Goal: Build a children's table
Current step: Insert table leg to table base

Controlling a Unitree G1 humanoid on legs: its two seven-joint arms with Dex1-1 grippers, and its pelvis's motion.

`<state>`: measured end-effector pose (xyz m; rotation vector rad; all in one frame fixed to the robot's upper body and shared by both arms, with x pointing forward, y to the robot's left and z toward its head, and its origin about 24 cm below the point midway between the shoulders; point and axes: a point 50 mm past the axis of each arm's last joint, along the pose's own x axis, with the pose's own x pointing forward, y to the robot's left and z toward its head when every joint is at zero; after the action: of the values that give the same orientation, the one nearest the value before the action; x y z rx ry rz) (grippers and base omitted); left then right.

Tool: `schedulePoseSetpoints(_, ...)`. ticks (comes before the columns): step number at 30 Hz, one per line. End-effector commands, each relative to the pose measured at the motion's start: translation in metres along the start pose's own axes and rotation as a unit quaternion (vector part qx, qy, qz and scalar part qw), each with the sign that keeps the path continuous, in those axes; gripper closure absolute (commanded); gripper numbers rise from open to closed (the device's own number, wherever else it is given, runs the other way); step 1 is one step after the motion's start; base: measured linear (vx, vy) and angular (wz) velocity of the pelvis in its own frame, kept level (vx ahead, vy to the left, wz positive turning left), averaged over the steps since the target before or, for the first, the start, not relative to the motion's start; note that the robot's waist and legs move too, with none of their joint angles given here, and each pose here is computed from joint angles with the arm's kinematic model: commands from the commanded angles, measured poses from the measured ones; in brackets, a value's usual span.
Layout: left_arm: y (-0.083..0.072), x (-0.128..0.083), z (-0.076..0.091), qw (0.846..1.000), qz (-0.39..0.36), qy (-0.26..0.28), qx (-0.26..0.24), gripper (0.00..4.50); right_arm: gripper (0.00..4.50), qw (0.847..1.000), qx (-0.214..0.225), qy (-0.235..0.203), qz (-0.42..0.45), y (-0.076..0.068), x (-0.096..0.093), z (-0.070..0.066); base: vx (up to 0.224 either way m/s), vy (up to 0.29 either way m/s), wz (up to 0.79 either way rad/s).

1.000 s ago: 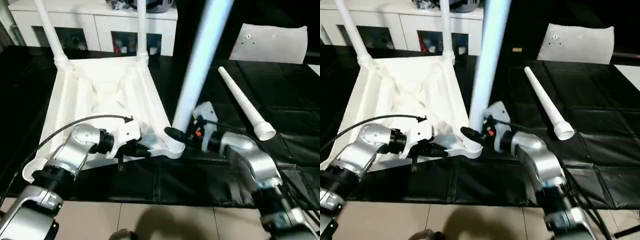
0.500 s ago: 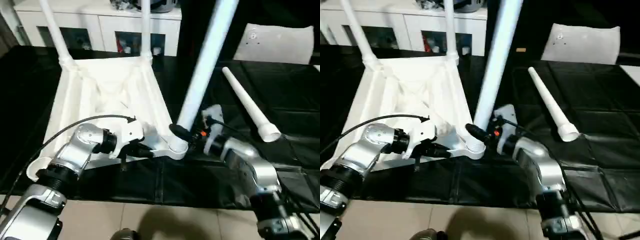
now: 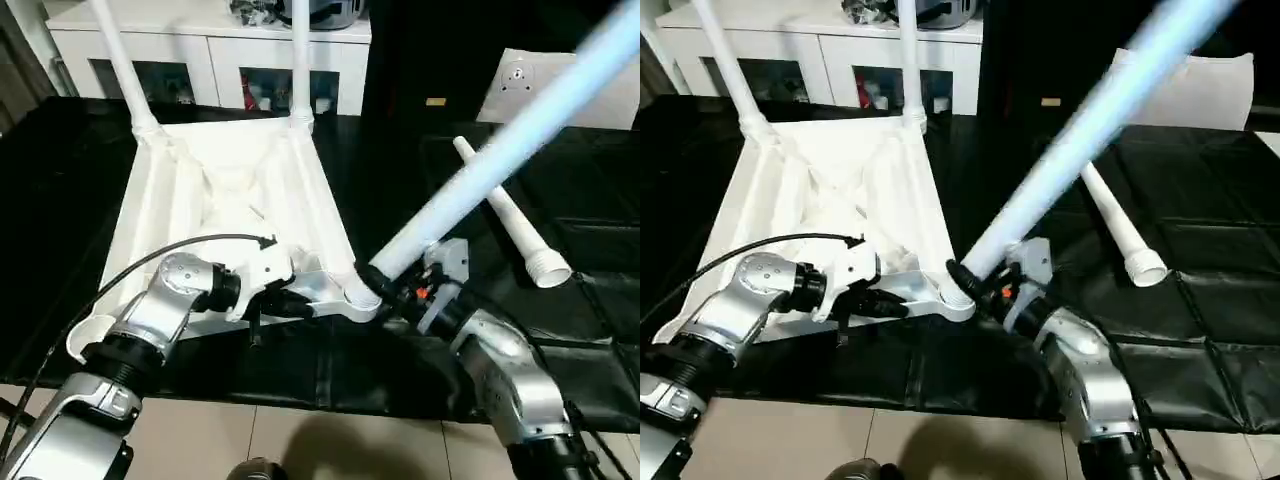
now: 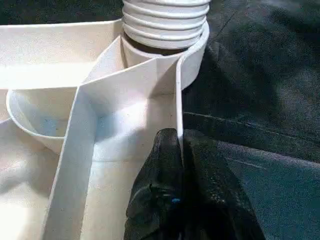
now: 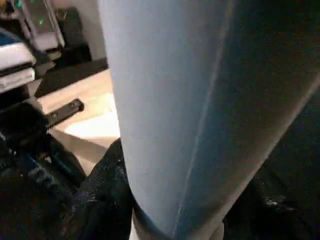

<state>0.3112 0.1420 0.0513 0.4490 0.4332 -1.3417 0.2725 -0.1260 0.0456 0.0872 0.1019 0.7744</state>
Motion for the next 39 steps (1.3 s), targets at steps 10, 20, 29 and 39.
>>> schedulePoseSetpoints(10,0.002,-0.005,0.004,0.997,-0.015,0.042,0.056,4.5,2.59,0.987,-0.045,0.132,0.081,0.008,0.012,-0.027,0.0,0.0,0.0)
schedulePoseSetpoints(20,-0.003,0.004,0.02,0.987,-0.1,0.053,0.11,4.5,2.59,0.953,-0.048,0.171,0.248,0.028,0.017,-0.029,0.0,0.0,0.0)
schedulePoseSetpoints(29,0.003,0.003,0.022,0.983,-0.109,0.075,0.126,4.5,2.59,0.935,-0.039,0.183,0.302,0.038,0.013,-0.031,0.006,0.0,0.0)
schedulePoseSetpoints(39,0.007,-0.009,0.012,0.993,-0.051,0.07,0.079,4.5,2.59,0.958,-0.028,0.16,0.236,0.033,0.02,-0.03,0.0,0.0,0.0)
